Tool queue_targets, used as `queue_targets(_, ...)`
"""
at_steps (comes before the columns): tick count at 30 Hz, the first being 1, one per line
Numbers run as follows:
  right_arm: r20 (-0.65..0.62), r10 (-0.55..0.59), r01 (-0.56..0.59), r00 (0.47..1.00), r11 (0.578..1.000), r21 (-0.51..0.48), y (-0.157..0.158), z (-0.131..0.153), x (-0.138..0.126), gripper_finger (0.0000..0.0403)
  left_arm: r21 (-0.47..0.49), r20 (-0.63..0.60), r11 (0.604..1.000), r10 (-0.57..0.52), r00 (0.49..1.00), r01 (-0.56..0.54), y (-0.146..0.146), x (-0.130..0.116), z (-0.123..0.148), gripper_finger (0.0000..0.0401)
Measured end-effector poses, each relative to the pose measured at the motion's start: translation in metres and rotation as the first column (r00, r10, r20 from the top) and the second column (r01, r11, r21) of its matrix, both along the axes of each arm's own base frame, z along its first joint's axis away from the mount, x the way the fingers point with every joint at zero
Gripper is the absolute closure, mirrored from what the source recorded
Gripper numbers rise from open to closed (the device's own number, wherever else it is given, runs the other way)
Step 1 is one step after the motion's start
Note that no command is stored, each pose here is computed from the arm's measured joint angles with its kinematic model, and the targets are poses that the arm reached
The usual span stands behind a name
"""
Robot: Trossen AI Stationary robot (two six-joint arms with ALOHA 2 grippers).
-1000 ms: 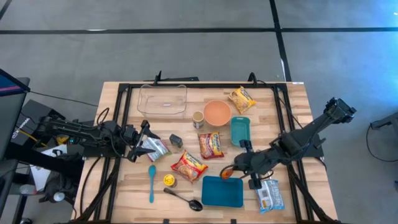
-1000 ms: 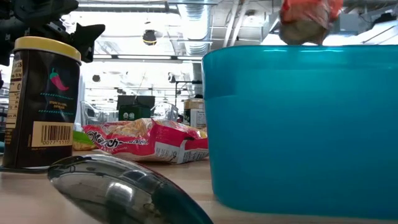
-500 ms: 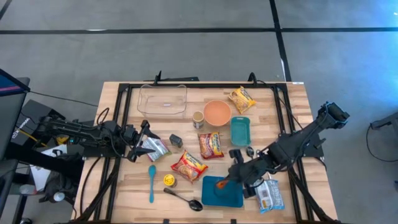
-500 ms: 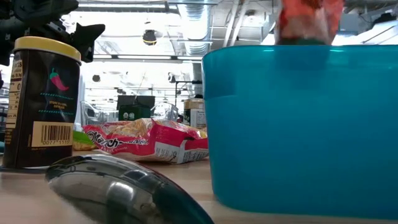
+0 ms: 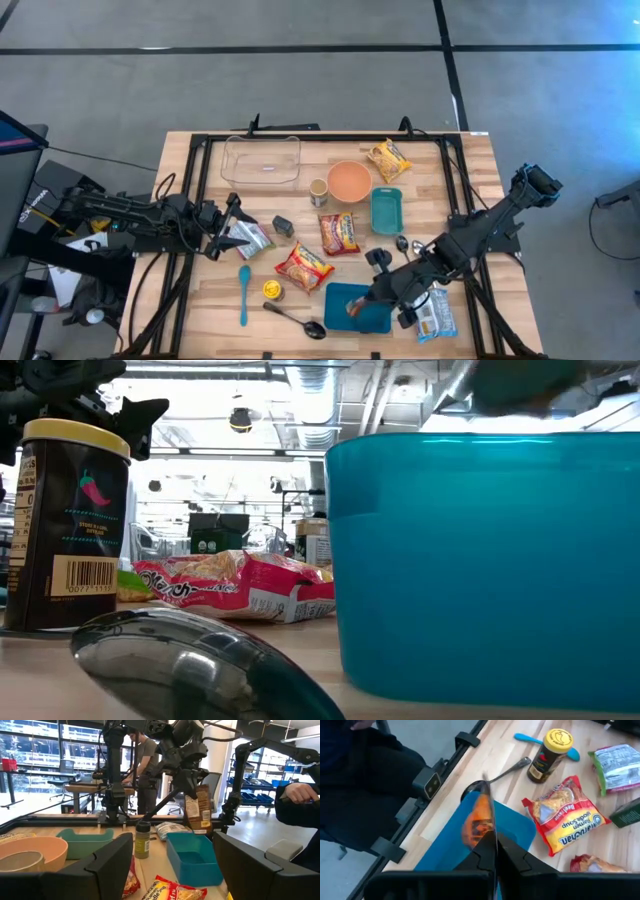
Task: Pick & Place Food Item
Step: Put the orange seasoning pack into the blue bin
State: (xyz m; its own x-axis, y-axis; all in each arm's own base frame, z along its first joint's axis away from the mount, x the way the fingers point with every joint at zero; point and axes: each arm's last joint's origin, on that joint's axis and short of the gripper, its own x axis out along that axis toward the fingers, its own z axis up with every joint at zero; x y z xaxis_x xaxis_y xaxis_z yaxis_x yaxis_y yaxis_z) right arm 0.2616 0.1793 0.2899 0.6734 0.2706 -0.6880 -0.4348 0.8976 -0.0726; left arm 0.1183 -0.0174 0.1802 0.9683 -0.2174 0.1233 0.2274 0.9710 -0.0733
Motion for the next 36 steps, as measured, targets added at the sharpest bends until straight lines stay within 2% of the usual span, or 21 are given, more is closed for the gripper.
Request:
queue_targets(8, 0.009, 0.052, -0.051, 0.999, 0.998, -0.045, 0.004, -0.005, 0.003, 0.0403, 0.0, 0.0, 1.0, -0.001, 1.0, 0.001, 0.0, 0.0, 0.0, 0.013)
queue_targets(18, -0.024, 0.054, -0.055, 0.998, 0.997, -0.054, 0.008, -0.02, 0.012, 0.0403, -0.001, 0.009, 1.0, -0.001, 1.0, 0.001, 0.0, 0.0, 0.001, 0.013)
queue_targets(36, -0.022, 0.05, -0.051, 0.999, 0.996, -0.067, 0.008, -0.024, 0.017, 0.0403, -0.001, 0.01, 1.0, 0.0, 1.0, 0.0, 0.0, 0.0, 0.001, 0.013)
